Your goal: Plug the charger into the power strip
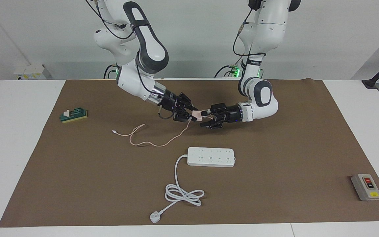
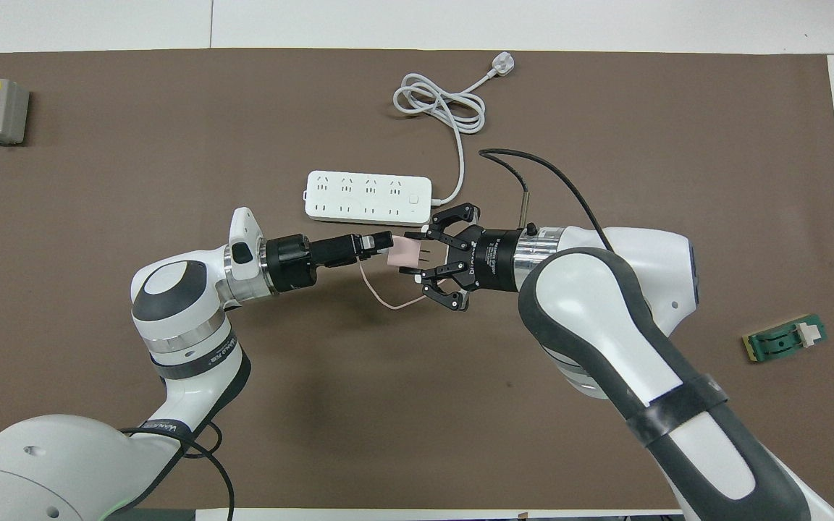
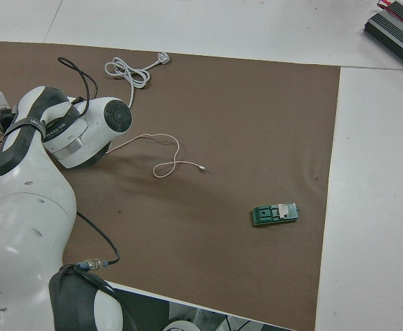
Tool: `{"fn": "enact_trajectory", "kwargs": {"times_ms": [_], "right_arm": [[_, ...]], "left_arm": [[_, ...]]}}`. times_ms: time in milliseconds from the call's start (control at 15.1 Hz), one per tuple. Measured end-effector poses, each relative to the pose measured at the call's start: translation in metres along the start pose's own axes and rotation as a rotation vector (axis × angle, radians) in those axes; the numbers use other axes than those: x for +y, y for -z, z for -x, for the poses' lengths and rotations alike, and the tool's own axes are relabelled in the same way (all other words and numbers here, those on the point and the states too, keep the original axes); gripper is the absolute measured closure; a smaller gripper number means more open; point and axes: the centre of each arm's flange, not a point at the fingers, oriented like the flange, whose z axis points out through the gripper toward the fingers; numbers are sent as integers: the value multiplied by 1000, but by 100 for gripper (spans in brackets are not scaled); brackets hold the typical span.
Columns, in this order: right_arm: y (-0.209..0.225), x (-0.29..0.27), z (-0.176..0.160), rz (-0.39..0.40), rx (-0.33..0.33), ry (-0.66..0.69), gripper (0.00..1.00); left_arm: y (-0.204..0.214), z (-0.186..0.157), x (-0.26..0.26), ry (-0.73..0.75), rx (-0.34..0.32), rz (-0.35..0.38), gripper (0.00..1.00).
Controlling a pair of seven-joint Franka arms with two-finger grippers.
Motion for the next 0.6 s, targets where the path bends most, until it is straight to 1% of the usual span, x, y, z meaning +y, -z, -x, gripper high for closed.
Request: {"fn": "enact_trajectory", "kwargs": {"times_ms": [596], "right_arm": [[0, 0, 0, -1, 1, 7, 53]], "left_arm": [[5, 6, 1, 3, -1, -4, 17]]}}
